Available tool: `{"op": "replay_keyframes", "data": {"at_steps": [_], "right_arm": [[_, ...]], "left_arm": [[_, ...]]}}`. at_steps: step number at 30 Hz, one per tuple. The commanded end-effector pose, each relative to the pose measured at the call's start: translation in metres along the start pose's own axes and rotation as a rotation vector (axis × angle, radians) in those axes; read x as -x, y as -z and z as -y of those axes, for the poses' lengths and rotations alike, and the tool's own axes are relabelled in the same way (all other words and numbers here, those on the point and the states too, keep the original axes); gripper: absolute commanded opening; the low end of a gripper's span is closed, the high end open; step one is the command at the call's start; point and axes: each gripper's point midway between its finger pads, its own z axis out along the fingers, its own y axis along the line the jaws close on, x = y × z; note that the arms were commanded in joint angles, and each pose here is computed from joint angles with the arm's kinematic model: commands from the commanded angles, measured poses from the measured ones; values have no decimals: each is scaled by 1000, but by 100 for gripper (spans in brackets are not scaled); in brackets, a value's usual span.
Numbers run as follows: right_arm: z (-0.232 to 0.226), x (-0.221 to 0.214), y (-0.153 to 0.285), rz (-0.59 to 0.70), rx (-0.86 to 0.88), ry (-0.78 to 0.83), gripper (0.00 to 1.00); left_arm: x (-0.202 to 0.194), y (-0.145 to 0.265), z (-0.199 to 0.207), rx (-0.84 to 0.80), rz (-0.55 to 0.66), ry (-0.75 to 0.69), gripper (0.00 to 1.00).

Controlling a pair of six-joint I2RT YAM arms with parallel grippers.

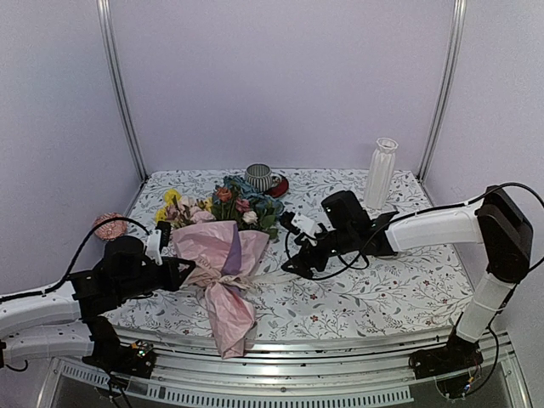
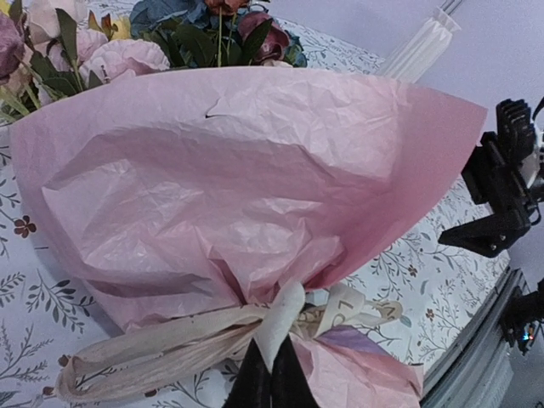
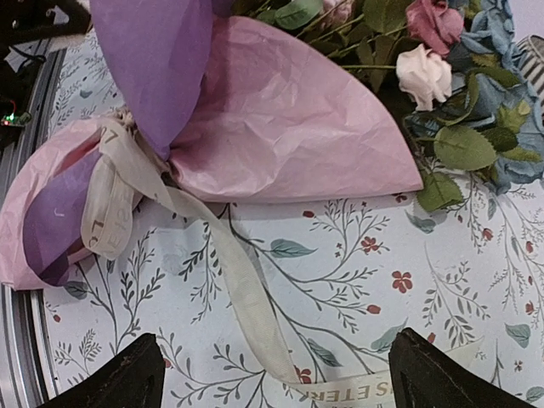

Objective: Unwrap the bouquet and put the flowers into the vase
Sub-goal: Pick up the ribbon from the tied bouquet.

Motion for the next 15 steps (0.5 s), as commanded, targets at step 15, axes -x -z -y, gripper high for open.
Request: {"op": "replay_keyframes", "data": {"at_steps": [15], "right_arm": [[-8, -61, -49, -208, -4, 122, 92]], "left_arm": [[-7, 0, -12, 40, -16, -12, 0]]}}
